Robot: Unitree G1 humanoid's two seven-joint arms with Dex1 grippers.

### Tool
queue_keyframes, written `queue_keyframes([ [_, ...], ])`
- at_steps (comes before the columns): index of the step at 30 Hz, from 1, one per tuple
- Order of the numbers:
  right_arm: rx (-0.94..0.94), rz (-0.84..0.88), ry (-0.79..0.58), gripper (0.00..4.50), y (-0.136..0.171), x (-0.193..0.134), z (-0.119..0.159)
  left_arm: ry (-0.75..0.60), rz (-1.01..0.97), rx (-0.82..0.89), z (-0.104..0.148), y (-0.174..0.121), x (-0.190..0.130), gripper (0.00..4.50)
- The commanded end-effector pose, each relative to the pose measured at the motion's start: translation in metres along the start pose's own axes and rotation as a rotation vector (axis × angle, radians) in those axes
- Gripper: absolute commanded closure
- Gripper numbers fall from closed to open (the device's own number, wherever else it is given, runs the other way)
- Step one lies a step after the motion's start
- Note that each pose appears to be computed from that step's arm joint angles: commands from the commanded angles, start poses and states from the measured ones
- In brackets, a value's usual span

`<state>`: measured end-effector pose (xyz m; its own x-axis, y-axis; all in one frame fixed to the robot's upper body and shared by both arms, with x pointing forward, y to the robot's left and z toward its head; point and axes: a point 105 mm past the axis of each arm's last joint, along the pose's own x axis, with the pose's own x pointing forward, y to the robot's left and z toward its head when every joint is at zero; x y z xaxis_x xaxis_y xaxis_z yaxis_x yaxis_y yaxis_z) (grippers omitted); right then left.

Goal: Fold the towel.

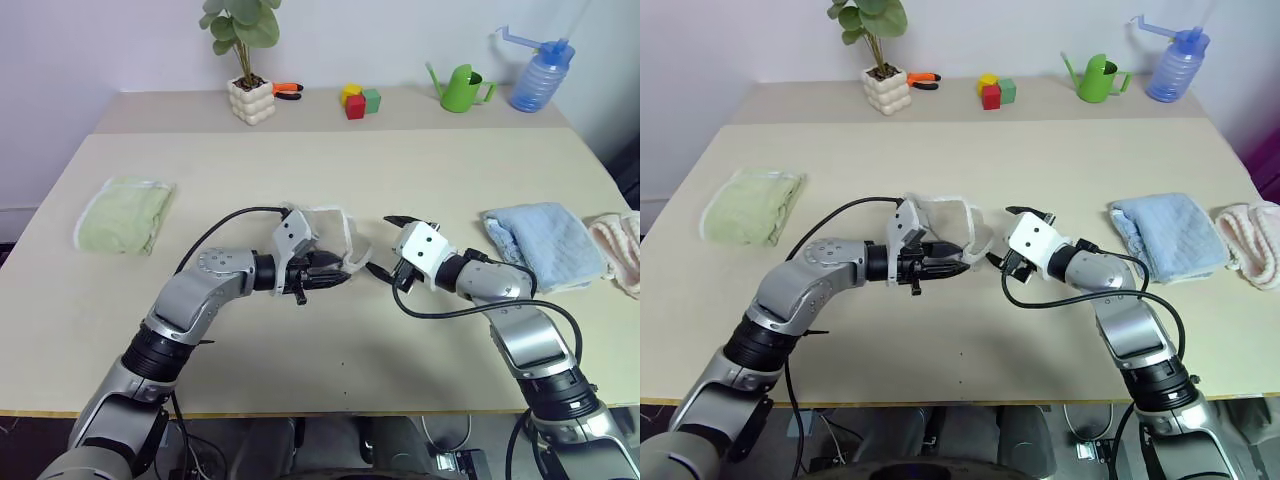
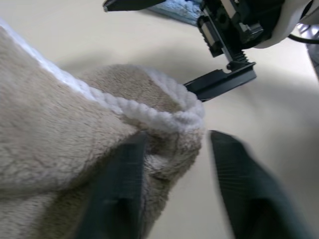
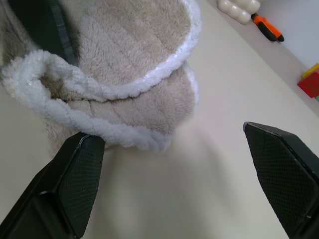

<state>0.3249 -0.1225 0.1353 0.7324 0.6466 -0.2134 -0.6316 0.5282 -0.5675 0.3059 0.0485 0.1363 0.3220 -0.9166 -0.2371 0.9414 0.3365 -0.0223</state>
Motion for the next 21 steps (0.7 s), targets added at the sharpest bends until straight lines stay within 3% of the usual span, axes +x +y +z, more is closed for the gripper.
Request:
queue_keyframes([
  [1, -0.032, -0.035, -0.019, 0.0, -0.011, -0.004, 0.006, -0.108, -0.012, 0.04, 0.029, -0.004, -0.014, 2.3],
  [6, -0.04, -0.054, 0.031, 0.0, -0.021, -0.012, -0.004, -0.166, 0.075, 0.066, 0.047, 0.012, -0.03, 2.3],
  [7, -0.04, -0.066, 0.038, 0.26, -0.026, -0.014, -0.006, -0.184, 0.096, 0.067, 0.051, 0.016, -0.034, 2.25],
  [9, -0.02, -0.1, 0.032, 0.81, -0.036, -0.019, -0.005, -0.223, 0.176, 0.049, 0.056, 0.03, -0.044, 2.78],
  [13, 0.018, -0.171, -0.035, 2.78, -0.056, -0.027, 0.012, -0.213, 0.331, 0.03, 0.05, 0.052, -0.064, 4.5],
  [16, 0.071, -0.161, -0.108, 4.26, -0.058, -0.026, 0.03, -0.215, 0.368, 0.013, 0.044, 0.056, -0.073, 4.5],
  [21, 0.15, -0.025, -0.226, 4.38, -0.025, -0.002, 0.064, -0.174, 0.348, 0.003, 0.03, 0.05, -0.069, 4.5],
])
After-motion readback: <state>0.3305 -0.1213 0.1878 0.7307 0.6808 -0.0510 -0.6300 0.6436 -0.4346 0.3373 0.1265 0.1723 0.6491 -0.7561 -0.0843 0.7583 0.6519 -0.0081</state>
